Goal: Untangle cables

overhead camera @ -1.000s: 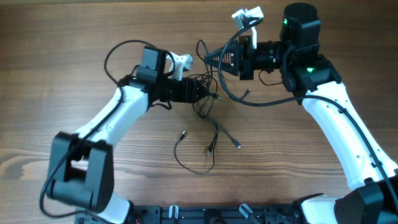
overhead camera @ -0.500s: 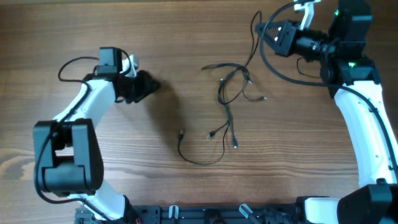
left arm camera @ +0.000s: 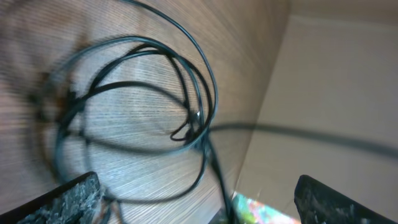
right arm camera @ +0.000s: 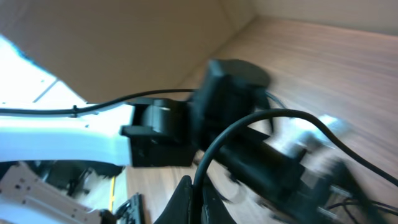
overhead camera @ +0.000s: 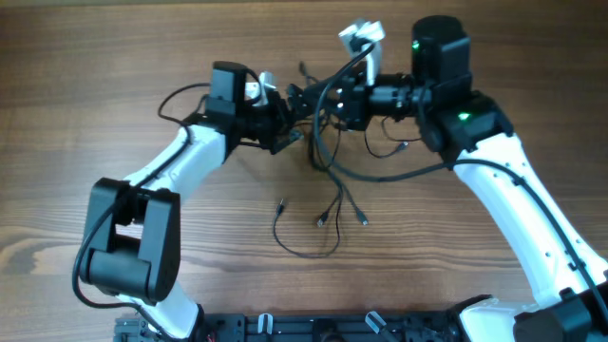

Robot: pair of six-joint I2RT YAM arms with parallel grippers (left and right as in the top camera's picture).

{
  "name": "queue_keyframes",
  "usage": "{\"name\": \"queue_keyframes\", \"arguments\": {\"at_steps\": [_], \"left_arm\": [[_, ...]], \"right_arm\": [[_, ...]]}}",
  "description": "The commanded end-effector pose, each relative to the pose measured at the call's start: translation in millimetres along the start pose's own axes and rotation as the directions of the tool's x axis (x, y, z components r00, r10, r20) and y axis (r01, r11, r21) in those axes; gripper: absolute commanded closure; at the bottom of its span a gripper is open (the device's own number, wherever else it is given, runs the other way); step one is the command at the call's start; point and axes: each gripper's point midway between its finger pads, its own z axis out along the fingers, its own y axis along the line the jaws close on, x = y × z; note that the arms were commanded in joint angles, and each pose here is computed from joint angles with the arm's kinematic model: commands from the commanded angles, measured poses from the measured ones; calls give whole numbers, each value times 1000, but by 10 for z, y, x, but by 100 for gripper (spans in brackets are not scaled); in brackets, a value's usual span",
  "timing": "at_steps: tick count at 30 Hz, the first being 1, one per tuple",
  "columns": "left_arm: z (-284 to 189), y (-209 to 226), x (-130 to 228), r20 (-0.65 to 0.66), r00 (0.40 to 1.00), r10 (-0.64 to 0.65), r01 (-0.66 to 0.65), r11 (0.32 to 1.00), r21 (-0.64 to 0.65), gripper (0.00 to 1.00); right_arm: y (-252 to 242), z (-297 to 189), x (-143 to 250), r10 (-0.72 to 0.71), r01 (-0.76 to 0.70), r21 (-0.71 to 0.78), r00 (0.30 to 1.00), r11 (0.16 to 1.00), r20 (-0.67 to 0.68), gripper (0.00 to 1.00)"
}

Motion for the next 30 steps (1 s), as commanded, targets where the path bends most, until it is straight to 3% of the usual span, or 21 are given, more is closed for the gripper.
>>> {"name": "queue_keyframes", "arguments": {"at_steps": [1,3,5,8,12,17,21,23,25,27,28,29,30], "left_arm": [[104,123,-192,182,976,-117,135,987,-92,25],[114,160,-210,207,975,-85,111,986,-121,95],[49,363,-264,241,970,-25,78,973,-216,96],[-247,874,-391,315,949,-23,154,904,-399,96],[-965,1606,-561,411,909,-66,316,752,-578,96],[-1783,2157,-776,516,843,-152,471,675,-569,96],[-2072,2350,-791,570,794,-211,553,641,-533,96],[-2039,2319,-776,553,798,-242,552,662,-507,96],[-1896,2180,-770,481,844,-240,482,733,-481,96],[-1719,2006,-739,413,877,-245,427,792,-437,96],[-1636,1923,-714,383,889,-251,408,813,-416,96],[-1535,1821,-672,344,902,-259,388,836,-388,96],[-1481,1766,-650,324,909,-261,377,847,-375,96]], "right_arm": [[442,26,-76,-101,101,-66,995,993,15,95],[545,-22,-123,-127,129,-65,991,990,34,95],[499,-147,-254,-156,153,39,984,987,83,95],[292,-534,-550,-215,154,295,958,943,187,95],[-74,-1561,-961,-327,10,676,880,737,344,96],[-404,-2507,-1020,-372,-151,817,834,557,408,94],[-704,-3020,-878,-335,-276,850,830,448,446,94],[-798,-2994,-737,-260,-301,831,852,469,455,93],[-880,-2767,-537,-170,-257,814,903,520,394,87],[-980,-2319,-240,5,-260,727,943,635,334,80],[-972,-2048,-111,88,-265,662,953,701,288,70],[-968,-1731,45,184,-286,591,956,754,229,48],[-960,-1491,167,243,-297,546,955,783,172,46]]}}
